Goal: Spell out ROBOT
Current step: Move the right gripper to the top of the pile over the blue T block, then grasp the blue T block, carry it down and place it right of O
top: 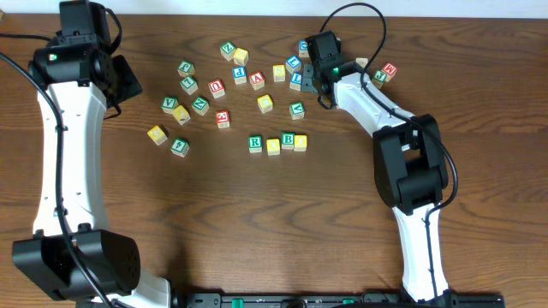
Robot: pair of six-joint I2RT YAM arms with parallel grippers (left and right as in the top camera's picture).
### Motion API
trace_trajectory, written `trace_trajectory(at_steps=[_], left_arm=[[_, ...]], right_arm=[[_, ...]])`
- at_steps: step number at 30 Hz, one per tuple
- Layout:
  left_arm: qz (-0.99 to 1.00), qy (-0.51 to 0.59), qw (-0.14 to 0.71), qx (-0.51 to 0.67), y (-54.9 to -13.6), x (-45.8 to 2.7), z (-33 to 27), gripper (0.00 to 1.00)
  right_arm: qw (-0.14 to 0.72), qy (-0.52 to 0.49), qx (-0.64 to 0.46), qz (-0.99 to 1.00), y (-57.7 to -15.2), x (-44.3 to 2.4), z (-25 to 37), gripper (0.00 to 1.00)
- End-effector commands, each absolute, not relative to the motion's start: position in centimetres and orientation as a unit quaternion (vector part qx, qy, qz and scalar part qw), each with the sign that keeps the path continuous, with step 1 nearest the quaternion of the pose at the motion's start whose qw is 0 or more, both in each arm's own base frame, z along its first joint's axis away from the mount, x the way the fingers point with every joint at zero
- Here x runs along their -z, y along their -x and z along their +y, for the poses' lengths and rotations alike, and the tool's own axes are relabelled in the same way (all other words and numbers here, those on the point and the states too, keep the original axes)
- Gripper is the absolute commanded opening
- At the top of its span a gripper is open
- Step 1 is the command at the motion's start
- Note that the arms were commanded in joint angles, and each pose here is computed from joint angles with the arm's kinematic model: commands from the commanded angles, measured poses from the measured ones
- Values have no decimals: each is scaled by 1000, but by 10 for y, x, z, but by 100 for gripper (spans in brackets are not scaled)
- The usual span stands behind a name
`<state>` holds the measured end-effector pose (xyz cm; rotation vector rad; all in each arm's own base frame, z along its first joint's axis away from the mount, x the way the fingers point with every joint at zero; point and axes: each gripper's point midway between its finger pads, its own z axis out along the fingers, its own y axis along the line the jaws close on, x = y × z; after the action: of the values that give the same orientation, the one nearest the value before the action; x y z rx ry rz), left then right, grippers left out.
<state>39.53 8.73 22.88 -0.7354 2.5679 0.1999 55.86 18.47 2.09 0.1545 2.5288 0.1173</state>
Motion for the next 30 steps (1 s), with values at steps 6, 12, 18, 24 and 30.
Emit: trace_trajectory(at_steps=[6,12,18,24,30], left_arm=[[935,268,223,-71,-397,-224,87,57],[935,268,223,-71,-397,-224,87,57],[935,268,223,-71,-397,-224,87,57],[935,268,223,-71,-397,-224,87,57],[935,268,223,-71,-397,-224,87,57]], right_arm=[[309,-67,-46,948,-563,-31,184,25],[307,-67,-45,948,-558,-46,182,22],[294,-62,-53,952,-542,-76,182,19],[224,-47,-64,971,-503,-83,184,19],[125,-39,-27,991,-453,-57,179,17]])
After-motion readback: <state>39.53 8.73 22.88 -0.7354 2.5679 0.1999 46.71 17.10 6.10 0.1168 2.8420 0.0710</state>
